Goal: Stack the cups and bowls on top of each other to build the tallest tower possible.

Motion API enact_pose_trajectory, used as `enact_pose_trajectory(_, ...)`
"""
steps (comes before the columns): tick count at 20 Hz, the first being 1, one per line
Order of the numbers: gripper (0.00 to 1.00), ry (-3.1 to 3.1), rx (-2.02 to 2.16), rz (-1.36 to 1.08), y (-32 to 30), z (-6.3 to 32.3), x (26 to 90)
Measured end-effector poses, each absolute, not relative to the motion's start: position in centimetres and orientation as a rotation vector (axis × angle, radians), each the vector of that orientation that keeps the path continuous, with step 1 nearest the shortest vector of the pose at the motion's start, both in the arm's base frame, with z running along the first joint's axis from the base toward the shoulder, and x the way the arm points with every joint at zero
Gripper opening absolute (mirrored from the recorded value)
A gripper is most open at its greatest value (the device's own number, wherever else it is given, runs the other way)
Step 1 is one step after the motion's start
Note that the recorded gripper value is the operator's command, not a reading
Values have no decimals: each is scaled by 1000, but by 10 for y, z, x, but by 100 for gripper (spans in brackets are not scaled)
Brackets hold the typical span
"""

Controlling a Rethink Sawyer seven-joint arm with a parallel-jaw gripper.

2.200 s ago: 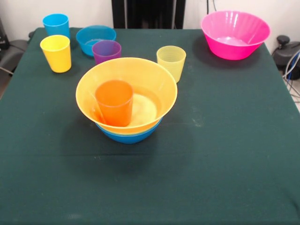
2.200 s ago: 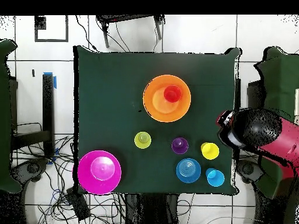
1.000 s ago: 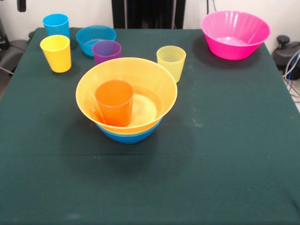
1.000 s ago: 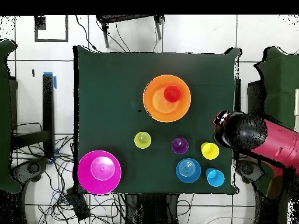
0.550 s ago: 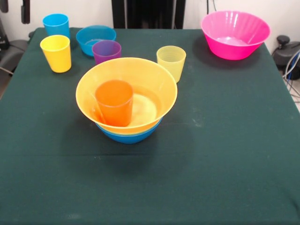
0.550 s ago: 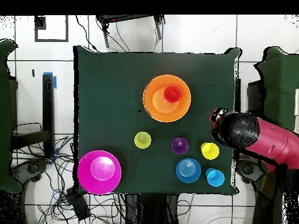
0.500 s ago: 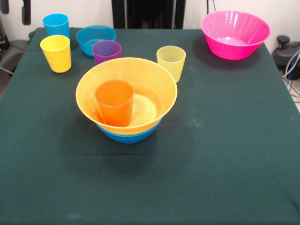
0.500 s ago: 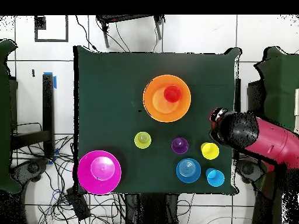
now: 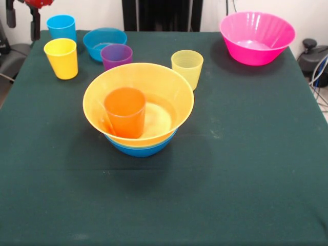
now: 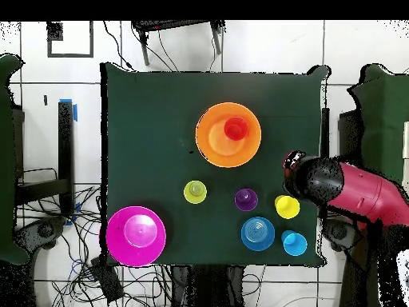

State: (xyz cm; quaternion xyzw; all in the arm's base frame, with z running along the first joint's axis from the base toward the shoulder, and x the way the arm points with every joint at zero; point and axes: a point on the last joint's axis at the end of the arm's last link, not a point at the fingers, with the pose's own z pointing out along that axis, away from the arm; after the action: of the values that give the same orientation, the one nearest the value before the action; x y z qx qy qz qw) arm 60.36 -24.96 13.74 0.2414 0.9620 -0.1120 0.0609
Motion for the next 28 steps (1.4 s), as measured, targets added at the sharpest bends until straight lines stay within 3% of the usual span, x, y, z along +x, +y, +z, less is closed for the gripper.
enact_pose_trajectory(17,100,2946,671,-292,-229,116,589)
enact_pose_trajectory(28,100,2977,625,-290,-188,138,567)
